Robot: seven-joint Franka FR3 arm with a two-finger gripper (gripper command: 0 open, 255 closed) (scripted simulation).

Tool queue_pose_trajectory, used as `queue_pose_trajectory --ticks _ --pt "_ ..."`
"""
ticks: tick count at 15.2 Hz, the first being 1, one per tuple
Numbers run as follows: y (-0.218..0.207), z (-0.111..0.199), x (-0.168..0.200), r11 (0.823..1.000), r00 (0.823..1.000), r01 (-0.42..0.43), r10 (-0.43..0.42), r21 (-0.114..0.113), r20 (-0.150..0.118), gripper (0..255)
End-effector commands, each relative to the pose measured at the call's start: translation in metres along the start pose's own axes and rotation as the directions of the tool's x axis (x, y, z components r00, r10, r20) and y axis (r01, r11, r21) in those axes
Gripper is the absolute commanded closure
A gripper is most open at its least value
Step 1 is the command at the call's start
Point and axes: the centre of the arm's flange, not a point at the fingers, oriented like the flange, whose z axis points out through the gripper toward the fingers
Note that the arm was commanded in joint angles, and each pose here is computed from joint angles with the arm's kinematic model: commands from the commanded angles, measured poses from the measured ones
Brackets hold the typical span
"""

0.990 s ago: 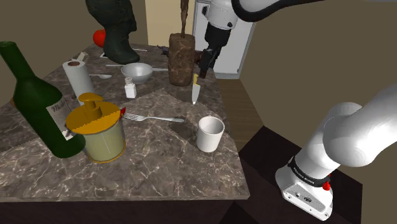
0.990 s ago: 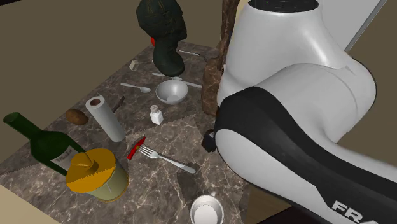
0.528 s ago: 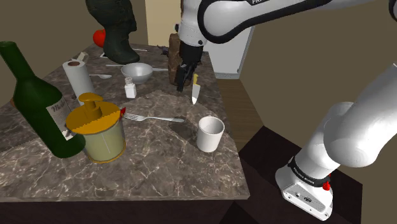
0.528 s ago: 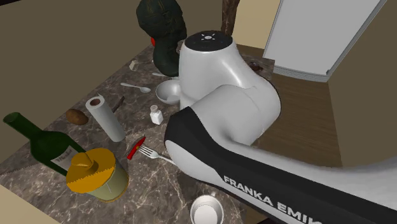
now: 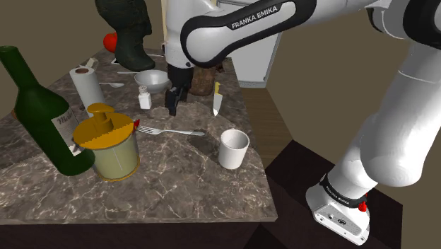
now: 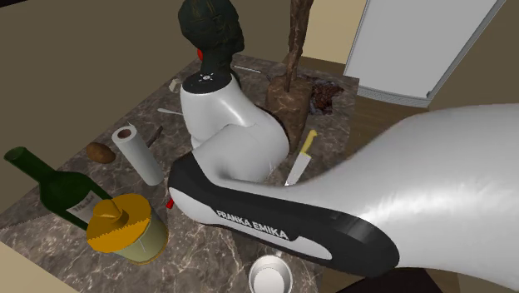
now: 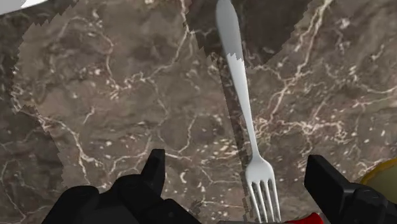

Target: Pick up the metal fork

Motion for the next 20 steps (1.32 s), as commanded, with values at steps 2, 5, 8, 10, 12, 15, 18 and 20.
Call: queue_pose_trajectory --ticks 2,5,8,10,12,15,18,20 --pt "-0.017 0.028 0.026 1.000 1.000 0.029 -0.029 0.009 0.006 0" --pt "-0.034 0.052 0.052 0.998 0.998 0.059 -0.059 0.018 0.012 0" --pt "-0.039 0.070 0.058 0.998 0.998 0.067 -0.067 0.020 0.014 0" --pt "-0.039 0.080 0.057 0.998 0.998 0.067 -0.067 0.020 0.014 0" --pt "-0.040 0.091 0.056 0.998 0.998 0.067 -0.067 0.020 0.014 0" --pt "-0.040 0.099 0.056 0.998 0.998 0.067 -0.067 0.020 0.014 0" --pt "-0.039 0.099 0.055 0.998 0.998 0.067 -0.067 0.020 0.014 255" --pt "-0.038 0.100 0.055 0.998 0.998 0.067 -0.067 0.020 0.014 255"
